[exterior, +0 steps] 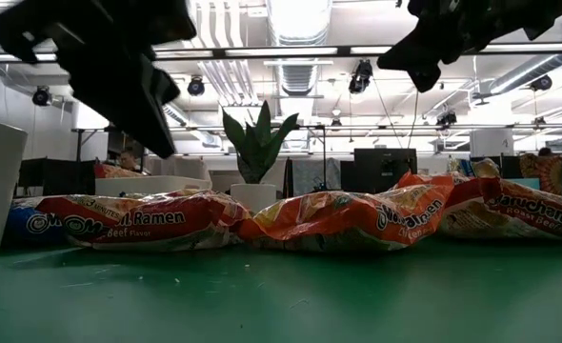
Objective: Sort Maruchan noodles
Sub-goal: Put the red noodle pack into the white bin
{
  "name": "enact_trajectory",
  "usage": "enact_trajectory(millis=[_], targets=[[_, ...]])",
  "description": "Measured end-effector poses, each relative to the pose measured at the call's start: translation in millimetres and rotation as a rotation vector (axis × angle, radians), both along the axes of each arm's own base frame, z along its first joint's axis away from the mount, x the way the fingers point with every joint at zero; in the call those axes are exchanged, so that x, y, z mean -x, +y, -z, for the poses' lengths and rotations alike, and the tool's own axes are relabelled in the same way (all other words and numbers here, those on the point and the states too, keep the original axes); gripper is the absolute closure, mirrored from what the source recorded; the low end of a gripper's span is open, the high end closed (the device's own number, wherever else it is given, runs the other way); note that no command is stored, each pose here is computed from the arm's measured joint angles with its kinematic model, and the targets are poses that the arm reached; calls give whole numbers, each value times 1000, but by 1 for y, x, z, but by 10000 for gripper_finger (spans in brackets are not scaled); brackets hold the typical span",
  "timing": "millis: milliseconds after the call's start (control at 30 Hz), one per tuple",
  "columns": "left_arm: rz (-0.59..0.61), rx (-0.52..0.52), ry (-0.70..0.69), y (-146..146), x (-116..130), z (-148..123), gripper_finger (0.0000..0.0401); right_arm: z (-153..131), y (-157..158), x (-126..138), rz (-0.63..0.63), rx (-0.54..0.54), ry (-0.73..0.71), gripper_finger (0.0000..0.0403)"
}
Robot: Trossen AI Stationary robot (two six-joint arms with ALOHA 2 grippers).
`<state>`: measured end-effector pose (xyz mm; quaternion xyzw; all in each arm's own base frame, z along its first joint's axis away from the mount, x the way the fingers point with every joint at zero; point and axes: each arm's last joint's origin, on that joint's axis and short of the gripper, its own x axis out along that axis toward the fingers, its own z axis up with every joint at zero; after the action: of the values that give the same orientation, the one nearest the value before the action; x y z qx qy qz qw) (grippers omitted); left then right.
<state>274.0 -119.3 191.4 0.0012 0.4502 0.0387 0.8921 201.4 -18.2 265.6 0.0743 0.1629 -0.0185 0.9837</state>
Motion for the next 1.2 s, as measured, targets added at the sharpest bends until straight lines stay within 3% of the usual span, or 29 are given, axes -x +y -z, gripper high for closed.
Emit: enact_trajectory(millis=[667, 900, 1033, 1200], targets=[[33, 141, -193, 18, -2, 34, 401, 10, 0, 1, -5, 12, 27, 394], [35, 116, -195, 18, -18, 39, 398, 10, 0, 2, -5, 12, 28, 394], [31, 93, -149, 18, -23, 32, 370, 10, 0, 2, -6, 12, 28, 394], [4, 51, -43, 24, -24, 25, 292, 10, 0, 2, -6, 12, 29, 394]])
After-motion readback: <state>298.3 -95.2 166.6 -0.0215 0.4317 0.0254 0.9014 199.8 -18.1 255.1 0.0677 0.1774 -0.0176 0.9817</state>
